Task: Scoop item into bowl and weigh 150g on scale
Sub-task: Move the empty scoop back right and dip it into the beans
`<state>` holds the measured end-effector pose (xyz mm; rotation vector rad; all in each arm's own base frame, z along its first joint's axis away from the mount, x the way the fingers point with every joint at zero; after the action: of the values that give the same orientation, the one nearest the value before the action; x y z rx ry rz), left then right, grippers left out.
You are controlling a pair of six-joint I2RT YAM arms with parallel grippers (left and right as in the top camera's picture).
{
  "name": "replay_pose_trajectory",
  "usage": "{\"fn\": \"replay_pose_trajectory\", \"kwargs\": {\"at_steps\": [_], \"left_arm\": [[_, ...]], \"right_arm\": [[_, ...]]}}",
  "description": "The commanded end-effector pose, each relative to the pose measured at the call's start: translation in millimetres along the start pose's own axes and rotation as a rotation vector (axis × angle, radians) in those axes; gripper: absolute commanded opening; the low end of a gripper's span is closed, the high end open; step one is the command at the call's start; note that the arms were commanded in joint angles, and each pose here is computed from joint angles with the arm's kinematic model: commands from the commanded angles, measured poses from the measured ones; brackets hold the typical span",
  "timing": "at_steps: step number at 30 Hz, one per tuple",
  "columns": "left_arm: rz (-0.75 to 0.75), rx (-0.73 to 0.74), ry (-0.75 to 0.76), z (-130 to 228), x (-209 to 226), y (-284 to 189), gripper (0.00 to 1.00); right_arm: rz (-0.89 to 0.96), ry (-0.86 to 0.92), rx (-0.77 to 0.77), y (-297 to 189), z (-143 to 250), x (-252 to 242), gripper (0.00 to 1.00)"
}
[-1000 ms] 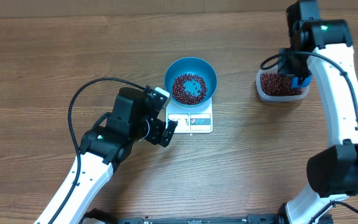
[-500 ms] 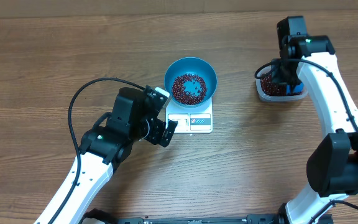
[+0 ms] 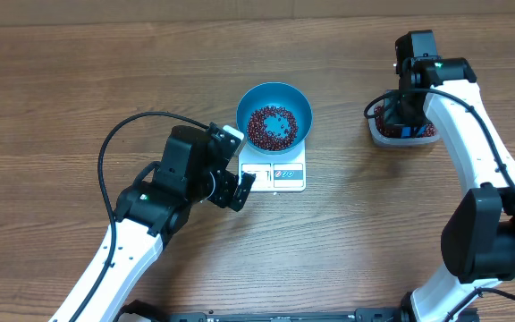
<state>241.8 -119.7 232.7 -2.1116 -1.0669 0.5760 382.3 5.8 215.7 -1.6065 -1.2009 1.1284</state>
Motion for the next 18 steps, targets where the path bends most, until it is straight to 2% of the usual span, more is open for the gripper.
{"fn": "replay_pose_trajectory", "kwargs": {"at_steps": [1, 18], "left_arm": [[-0.008, 0.007, -0.016, 0.9, 1.6, 1.6, 1.0], [-0.008, 0.007, -0.016, 0.9, 1.6, 1.6, 0.99]], "right_arm": [[-0.088, -0.003, 0.01, 1.6, 1.3, 6.0, 0.04], [-0.301, -0.031, 0.052, -1.3, 5.5, 20.9, 0.04]]}}
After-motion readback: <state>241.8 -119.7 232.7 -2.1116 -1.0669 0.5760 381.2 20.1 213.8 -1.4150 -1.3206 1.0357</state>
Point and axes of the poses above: each gripper's point midway between its finger pads, its own y axis out along the fingers, its own x axis along the line the jaws close on, z = x × y, the point moved 10 cm from there along -y, back along the fingers, and after that the axes turned 2 degrees about y, right-handed, at the moved point
